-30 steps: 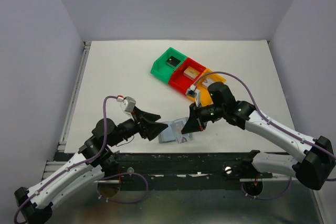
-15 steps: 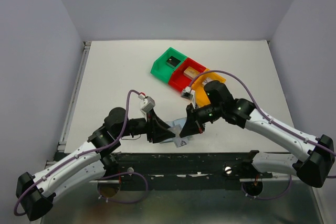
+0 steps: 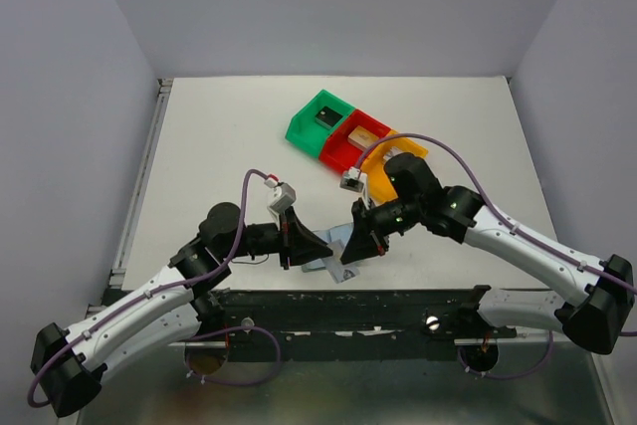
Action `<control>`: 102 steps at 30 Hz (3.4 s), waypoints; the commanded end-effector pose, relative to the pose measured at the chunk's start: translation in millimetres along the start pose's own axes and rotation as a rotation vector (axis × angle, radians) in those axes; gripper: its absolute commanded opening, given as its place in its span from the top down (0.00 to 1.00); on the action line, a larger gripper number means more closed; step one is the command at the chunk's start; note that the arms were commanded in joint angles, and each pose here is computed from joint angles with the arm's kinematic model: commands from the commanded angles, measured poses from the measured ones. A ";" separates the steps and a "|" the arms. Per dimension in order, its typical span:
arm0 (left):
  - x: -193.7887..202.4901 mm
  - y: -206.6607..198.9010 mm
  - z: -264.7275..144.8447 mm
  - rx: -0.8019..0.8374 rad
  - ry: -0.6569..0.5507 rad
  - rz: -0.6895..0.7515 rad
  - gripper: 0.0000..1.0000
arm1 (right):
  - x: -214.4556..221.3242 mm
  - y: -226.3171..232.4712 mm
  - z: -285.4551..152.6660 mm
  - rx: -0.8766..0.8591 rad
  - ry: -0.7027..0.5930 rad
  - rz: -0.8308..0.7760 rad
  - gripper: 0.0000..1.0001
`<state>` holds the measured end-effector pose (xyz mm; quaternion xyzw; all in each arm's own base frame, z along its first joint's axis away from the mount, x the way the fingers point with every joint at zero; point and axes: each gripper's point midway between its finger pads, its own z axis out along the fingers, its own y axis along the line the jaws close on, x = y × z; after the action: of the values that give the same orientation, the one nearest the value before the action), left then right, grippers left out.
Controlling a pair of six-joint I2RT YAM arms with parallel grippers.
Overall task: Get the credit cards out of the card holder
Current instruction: Remove the credit card from the card holder.
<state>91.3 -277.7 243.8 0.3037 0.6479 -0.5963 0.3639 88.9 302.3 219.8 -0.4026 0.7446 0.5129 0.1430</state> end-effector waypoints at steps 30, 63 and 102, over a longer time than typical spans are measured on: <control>-76.7 39.3 -97.4 -0.208 -0.932 -0.139 1.00 | -88.3 -21.3 -34.0 0.110 -0.712 0.179 0.25; -76.6 37.6 -88.9 -0.178 -0.906 -0.176 1.00 | -122.2 7.2 3.0 -0.186 -0.605 0.162 0.70; -64.1 34.9 -86.9 -0.204 -0.818 -0.188 0.76 | -115.0 -1.7 5.7 -0.156 -0.581 0.221 0.99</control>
<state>150.5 -185.0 270.0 -0.0688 0.5391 -0.6262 0.5590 164.7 361.0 285.9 -0.1565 0.6729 0.6755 0.2578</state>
